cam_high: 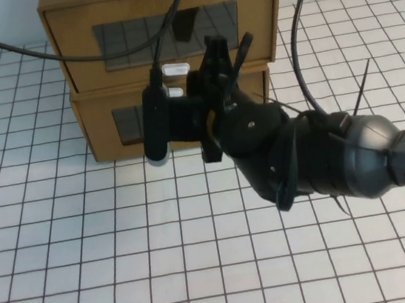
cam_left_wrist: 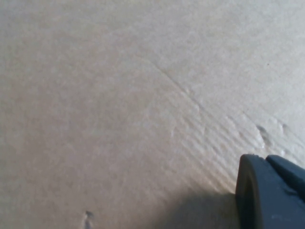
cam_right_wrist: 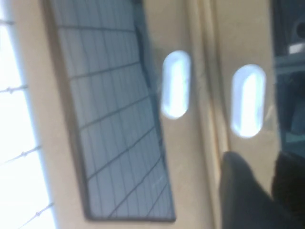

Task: Open the shoe box
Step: 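Pull the top drawer of the cardboard box fully open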

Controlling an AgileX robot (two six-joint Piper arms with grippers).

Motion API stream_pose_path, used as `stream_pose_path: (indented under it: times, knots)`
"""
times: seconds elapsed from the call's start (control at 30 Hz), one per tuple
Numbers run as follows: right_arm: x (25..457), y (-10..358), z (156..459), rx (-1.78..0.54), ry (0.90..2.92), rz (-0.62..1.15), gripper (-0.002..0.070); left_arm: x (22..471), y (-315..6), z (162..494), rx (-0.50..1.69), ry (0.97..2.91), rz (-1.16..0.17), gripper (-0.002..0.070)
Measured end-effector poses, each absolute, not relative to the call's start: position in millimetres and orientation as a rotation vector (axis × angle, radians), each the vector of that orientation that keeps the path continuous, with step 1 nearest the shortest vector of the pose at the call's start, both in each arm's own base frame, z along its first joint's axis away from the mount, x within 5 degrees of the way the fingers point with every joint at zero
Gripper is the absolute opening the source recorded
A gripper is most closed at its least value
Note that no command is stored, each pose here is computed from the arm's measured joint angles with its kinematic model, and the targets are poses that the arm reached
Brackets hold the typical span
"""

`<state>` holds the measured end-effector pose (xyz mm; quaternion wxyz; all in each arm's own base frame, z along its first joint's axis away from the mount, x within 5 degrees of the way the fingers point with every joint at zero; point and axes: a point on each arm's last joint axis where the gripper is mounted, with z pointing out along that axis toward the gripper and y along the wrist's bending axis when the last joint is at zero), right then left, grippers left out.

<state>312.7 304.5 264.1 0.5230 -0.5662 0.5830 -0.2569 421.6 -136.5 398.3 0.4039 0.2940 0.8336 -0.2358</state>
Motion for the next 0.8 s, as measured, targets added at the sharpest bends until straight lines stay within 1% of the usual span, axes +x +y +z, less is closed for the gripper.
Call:
stream_pose_path:
  times: [0.1,0.17,0.37,0.6,0.8]
  knots:
    - [318.6,309.6,269.4,-1.34,1.384,-0.591,0.0229,421.6,-136.5,398.3,0.742,2.105,-0.596,-0.0002]
    - [321.1,313.3,270.5,-1.337,1.376,-0.579,0.0253,421.6,-136.5,398.3,0.742,2.105,-0.596,-0.0002]
    - [328.3,321.1,265.2,-1.337,1.375,-0.576,0.0264,421.6,-136.5,398.3,0.742,2.105,-0.596,-0.0002]
    - [346.2,322.0,256.3,-1.323,1.396,-0.592,0.0266,421.6,-136.5,398.3,0.742,2.105,-0.596,-0.0002]
    - [350.9,324.2,252.1,-1.332,1.392,-0.608,0.0265,421.6,-136.5,398.3,0.742,2.105,-0.596,-0.0002]
